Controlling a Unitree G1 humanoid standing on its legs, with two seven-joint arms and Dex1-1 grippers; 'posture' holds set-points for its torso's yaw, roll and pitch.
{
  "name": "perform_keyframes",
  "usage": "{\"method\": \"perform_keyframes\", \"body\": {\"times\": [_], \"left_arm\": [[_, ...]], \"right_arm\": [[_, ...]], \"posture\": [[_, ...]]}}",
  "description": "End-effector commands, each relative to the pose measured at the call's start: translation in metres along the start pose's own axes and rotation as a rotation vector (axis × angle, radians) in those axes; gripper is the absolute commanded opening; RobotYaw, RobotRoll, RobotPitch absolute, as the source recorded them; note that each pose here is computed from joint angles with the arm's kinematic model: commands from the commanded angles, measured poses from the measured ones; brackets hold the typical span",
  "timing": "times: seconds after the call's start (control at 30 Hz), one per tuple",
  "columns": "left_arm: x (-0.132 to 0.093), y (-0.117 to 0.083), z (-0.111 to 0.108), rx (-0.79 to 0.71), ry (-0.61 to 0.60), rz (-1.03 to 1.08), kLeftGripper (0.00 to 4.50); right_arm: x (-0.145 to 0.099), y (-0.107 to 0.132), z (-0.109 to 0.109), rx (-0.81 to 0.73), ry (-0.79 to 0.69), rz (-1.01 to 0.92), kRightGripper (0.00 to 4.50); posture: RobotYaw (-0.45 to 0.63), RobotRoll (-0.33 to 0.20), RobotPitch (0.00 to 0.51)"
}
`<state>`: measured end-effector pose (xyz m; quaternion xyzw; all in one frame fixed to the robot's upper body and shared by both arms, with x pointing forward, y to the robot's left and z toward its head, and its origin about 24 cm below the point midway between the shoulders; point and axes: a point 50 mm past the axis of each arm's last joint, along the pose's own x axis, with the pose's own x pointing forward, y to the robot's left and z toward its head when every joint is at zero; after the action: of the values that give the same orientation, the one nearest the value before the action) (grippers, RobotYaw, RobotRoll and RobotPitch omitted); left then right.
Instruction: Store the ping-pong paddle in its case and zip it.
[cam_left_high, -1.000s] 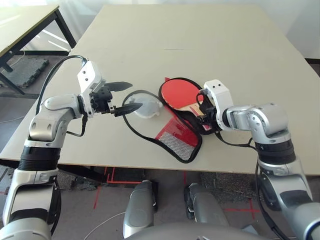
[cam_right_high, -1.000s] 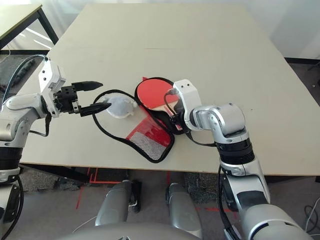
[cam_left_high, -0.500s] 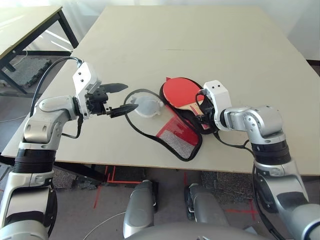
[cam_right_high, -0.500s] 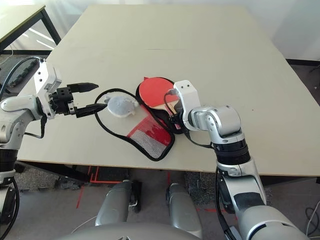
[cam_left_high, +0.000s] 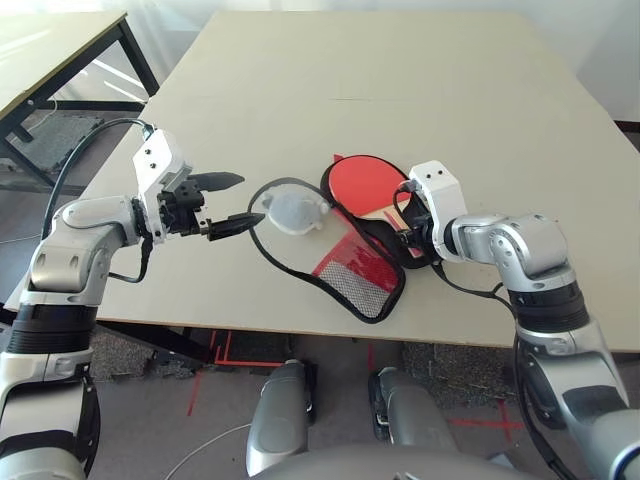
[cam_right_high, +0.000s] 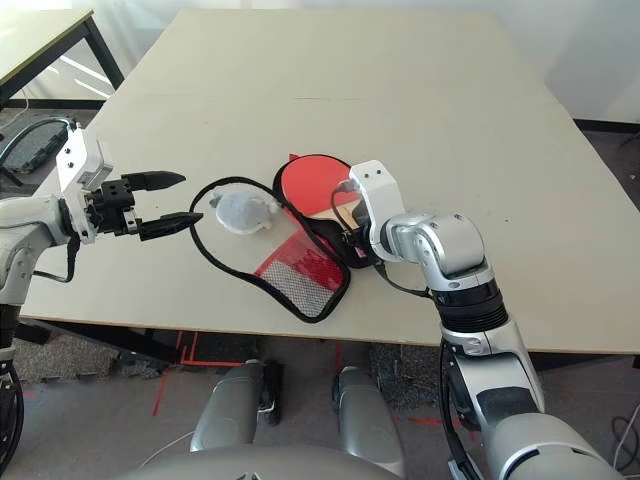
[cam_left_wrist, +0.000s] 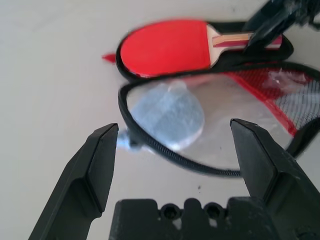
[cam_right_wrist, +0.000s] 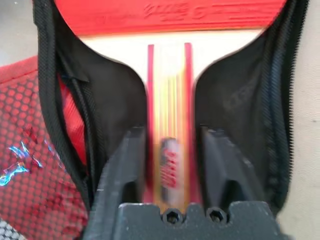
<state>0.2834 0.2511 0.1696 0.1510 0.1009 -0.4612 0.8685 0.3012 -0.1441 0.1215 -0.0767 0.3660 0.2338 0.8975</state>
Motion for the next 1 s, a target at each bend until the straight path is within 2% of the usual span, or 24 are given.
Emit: {"method": "perform_keyframes", "body": {"times": [0.03, 0.13, 0.23, 0.3, 0.37, 0.47, 0.63, 0.77, 0.83, 1.0], "left_arm": [[-0.011, 0.0, -0.009, -0.01, 0.088, 0.012, 4.5], [-0.02, 0.004, -0.016, -0.018, 0.141, 0.042, 4.5], [-0.026, 0.006, -0.016, -0.046, 0.149, 0.063, 4.5], [-0.028, 0.005, -0.022, -0.062, 0.196, 0.047, 4.5], [-0.026, -0.001, -0.029, -0.08, 0.243, 0.001, 4.5], [-0.014, -0.011, -0.032, -0.131, 0.224, -0.071, 4.5], [0.02, -0.016, -0.025, -0.118, 0.142, -0.146, 4.5], [0.044, -0.021, -0.018, -0.084, 0.105, -0.219, 4.5], [0.057, -0.023, -0.011, -0.085, 0.055, -0.246, 4.5], [0.091, -0.022, 0.019, -0.033, -0.098, -0.288, 4.5]], "right_arm": [[-0.014, -0.007, 0.017, -0.066, -0.135, 0.021, 3.29], [-0.026, -0.026, 0.028, -0.061, -0.265, 0.004, 4.45], [-0.036, -0.041, 0.034, -0.114, -0.379, 0.005, 4.45], [-0.042, -0.058, 0.035, -0.142, -0.417, -0.04, 4.45], [-0.047, -0.074, 0.034, -0.166, -0.43, -0.094, 4.45], [-0.052, -0.086, 0.034, -0.166, -0.435, -0.108, 4.45], [-0.055, -0.098, 0.03, -0.172, -0.427, -0.132, 4.45], [-0.058, -0.1, 0.023, -0.079, -0.43, -0.061, 4.45], [-0.06, -0.097, 0.021, -0.017, -0.443, 0.008, 4.45], [-0.064, -0.102, 0.007, 0.038, -0.435, 0.034, 4.45]], "posture": [[0.15, 0.0, 0.118], [0.14, 0.0, 0.12], [0.14, 0.0, 0.12], [0.14, 0.0, 0.121], [0.14, 0.0, 0.121], [0.14, 0.0, 0.122], [0.12, 0.0, 0.121], [0.1, 0.0, 0.121], [0.1, 0.0, 0.122], [0.09, 0.0, 0.119]]}}
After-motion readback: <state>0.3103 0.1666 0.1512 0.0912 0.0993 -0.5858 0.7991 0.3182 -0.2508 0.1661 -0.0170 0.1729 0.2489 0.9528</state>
